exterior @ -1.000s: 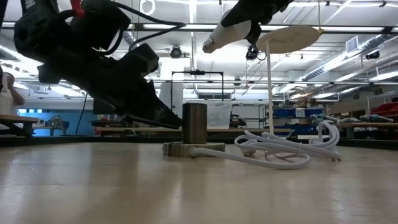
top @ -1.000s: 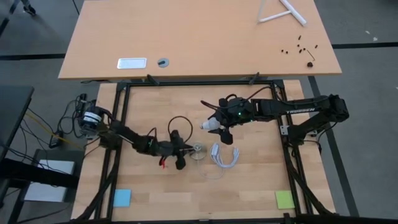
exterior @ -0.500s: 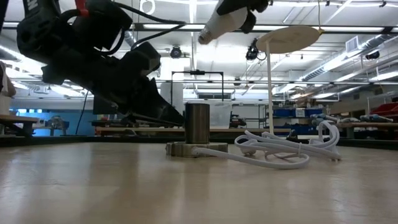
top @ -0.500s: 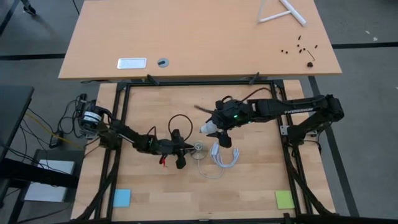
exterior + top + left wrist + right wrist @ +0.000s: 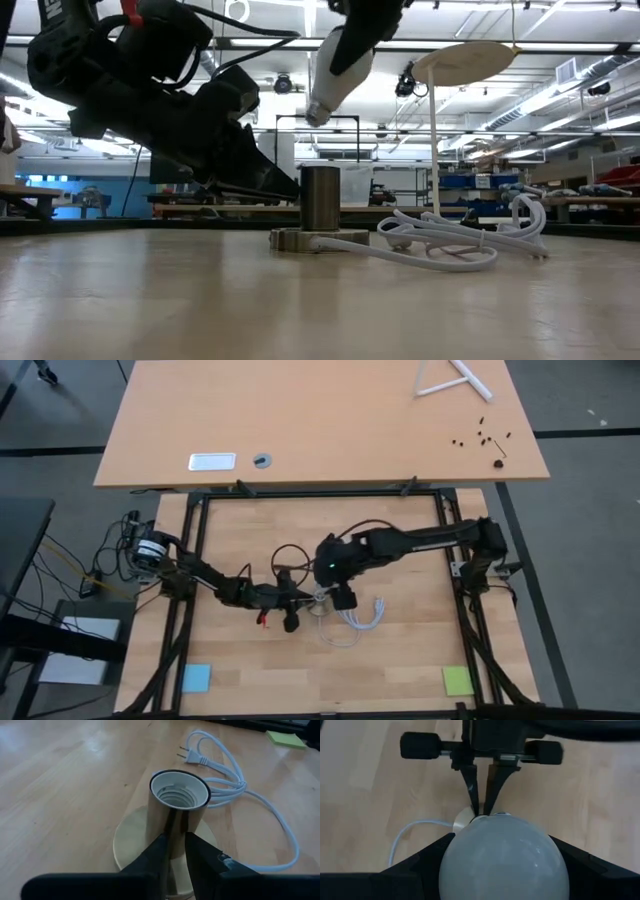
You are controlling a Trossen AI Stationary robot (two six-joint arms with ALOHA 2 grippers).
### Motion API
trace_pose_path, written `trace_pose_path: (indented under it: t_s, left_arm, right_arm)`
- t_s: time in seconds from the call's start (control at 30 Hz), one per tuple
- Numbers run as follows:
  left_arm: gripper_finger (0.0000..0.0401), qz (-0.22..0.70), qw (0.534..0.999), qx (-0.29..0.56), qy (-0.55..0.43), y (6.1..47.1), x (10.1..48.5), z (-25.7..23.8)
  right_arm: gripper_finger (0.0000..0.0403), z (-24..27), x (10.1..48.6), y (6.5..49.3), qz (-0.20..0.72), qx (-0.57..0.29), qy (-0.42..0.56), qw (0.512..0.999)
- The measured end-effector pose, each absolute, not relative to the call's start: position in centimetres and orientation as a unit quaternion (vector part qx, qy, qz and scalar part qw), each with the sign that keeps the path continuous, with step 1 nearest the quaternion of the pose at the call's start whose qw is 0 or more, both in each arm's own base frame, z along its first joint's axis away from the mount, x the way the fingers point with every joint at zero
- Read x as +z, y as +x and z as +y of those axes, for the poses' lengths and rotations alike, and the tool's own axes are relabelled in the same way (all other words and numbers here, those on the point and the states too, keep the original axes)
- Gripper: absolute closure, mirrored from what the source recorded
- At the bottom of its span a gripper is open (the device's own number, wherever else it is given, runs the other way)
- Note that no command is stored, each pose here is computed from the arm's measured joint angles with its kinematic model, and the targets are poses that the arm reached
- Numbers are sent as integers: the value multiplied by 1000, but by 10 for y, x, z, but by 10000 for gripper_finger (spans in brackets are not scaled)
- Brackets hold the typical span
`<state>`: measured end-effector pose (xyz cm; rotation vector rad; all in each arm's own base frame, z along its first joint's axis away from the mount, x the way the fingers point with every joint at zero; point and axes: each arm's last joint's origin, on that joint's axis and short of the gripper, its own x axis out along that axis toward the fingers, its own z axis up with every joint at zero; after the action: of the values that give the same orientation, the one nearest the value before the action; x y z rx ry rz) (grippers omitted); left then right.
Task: Screw lightbulb
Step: Insert the white lightbulb into the golden lamp
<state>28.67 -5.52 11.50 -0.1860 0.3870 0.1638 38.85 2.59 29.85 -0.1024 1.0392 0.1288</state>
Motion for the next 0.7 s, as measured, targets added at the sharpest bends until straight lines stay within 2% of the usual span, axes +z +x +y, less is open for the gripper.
trace_pose_path:
  t_s: [0.27,0.7]
  left_arm:
    - [332,193,974,80,-84,287,115,-55]
    - [332,192,973,90,-86,286,115,-55]
  right_arm:
    - [123,28,279,404,556,72,-61,826]
    - [124,32,276,408,551,89,-56,828]
